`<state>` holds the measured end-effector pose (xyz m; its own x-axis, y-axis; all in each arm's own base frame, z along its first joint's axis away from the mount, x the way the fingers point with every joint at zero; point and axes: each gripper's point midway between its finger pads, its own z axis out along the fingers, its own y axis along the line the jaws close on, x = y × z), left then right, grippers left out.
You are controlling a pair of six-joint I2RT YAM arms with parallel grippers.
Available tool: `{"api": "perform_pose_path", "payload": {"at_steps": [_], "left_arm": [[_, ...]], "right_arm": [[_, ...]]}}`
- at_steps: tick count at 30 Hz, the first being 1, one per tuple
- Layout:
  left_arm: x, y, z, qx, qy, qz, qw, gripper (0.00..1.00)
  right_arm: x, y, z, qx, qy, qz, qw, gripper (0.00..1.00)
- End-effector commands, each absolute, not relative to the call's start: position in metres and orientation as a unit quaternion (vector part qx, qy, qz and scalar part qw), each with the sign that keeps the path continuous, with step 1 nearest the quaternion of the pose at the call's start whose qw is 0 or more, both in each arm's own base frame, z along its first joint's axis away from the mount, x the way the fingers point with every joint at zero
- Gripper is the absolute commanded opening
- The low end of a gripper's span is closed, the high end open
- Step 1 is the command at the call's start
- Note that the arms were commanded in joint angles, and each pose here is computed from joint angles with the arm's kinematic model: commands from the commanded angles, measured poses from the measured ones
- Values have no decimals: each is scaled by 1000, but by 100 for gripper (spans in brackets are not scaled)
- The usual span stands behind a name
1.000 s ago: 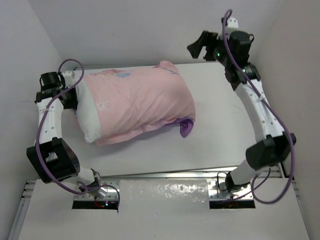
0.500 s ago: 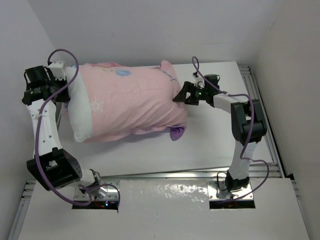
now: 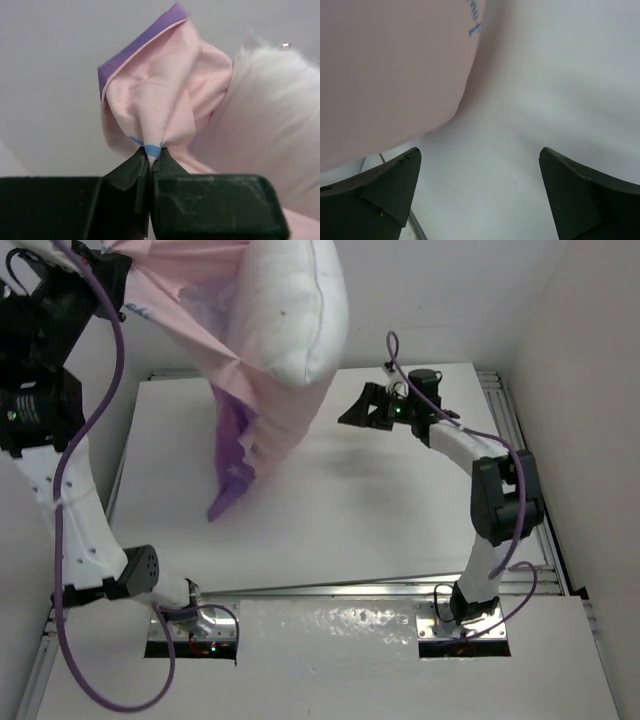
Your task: Put the pillow into the pillowcase
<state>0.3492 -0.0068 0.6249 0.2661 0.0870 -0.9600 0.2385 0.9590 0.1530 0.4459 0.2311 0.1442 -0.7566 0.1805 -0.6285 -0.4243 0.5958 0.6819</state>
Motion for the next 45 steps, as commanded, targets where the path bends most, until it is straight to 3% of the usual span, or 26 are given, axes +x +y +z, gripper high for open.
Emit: {"api": "perform_pose_path", "payload": {"at_steps": [1,10,14,19,28,35,39,45], "left_arm": [[302,-20,702,153,480,-44,863,0],[334,-12,662,165,531,-34,831,0],[339,-13,652,168,543,-40,822,0],[334,-16,659,175,532,-30,828,0],[319,-28,649,216,520,-29,826,0],[314,-38,648,221,516,-63,825,0],[317,-42,645,216,520,-78,823,0],[318,-40,635,212,532,-77,816,0]], "right_arm": [[459,215,247,-106,787,399,459,99],[426,250,372,-170,700,408,561,99],[373,298,427,-258,636,417,597,99],[320,350,443,-345,582,442,589,99],[309,381,500,-384,542,380,644,99],[341,344,447,-223,644,334,651,99],[355,345,474,-167,637,354,664,99],[377,406,447,-154,660,445,585,99]]}}
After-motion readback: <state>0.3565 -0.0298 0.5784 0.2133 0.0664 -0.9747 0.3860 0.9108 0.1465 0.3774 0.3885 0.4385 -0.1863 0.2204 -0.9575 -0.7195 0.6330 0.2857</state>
